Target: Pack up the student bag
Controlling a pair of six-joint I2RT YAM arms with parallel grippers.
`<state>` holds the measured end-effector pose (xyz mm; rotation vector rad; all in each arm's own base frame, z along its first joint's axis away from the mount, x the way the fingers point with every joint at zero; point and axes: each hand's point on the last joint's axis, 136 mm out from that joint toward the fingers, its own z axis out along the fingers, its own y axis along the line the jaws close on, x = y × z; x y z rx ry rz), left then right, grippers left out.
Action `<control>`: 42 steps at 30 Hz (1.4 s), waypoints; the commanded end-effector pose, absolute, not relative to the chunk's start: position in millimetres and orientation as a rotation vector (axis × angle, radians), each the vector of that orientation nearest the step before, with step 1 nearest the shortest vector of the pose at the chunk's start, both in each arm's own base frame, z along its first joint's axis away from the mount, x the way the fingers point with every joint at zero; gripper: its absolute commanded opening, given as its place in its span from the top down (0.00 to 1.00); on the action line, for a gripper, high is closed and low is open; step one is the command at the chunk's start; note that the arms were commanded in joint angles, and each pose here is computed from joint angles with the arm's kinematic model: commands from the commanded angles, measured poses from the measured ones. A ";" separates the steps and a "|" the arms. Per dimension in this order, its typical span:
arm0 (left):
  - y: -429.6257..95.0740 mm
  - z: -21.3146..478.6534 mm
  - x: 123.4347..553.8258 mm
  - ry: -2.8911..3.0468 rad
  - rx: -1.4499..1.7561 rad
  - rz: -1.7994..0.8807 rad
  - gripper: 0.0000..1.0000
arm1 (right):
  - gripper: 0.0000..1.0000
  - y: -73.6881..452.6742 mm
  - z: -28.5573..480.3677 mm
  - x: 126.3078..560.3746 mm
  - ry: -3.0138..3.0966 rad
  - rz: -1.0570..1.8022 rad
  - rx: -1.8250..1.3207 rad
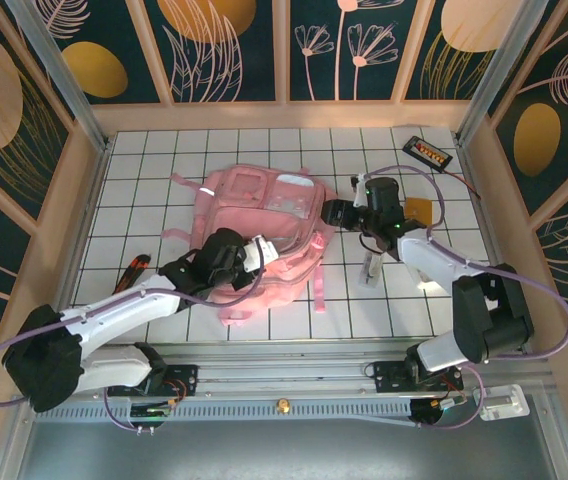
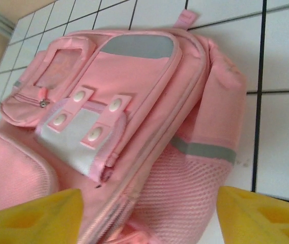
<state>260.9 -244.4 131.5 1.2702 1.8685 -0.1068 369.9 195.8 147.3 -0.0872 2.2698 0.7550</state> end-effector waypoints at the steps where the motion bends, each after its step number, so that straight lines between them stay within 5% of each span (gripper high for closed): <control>1: -241.3 163.2 268.4 1.818 1.153 -0.116 0.20 | 0.17 203.1 182.9 358.5 2.231 0.795 -0.133; 3: -240.6 181.0 268.8 1.803 1.089 -0.146 0.15 | 0.02 201.8 188.1 353.7 2.267 0.802 -0.130; 7: -237.7 212.8 269.6 1.789 0.941 -0.216 0.02 | 0.01 212.4 186.7 348.3 2.384 0.870 -0.167; 24: -256.3 150.5 305.5 1.751 1.368 0.123 0.05 | 0.03 227.0 165.2 344.6 2.435 1.018 -0.167; 29: -258.1 140.3 312.3 1.748 1.400 0.167 0.09 | 0.12 234.2 160.3 335.2 2.440 1.081 -0.193; 33: -255.4 129.8 309.9 1.773 1.439 0.180 0.37 | 0.36 251.9 152.6 323.1 2.429 1.283 -0.194; 42: -216.9 136.7 286.6 1.716 1.507 0.278 0.27 | 0.49 272.0 133.3 321.4 2.434 1.314 -0.301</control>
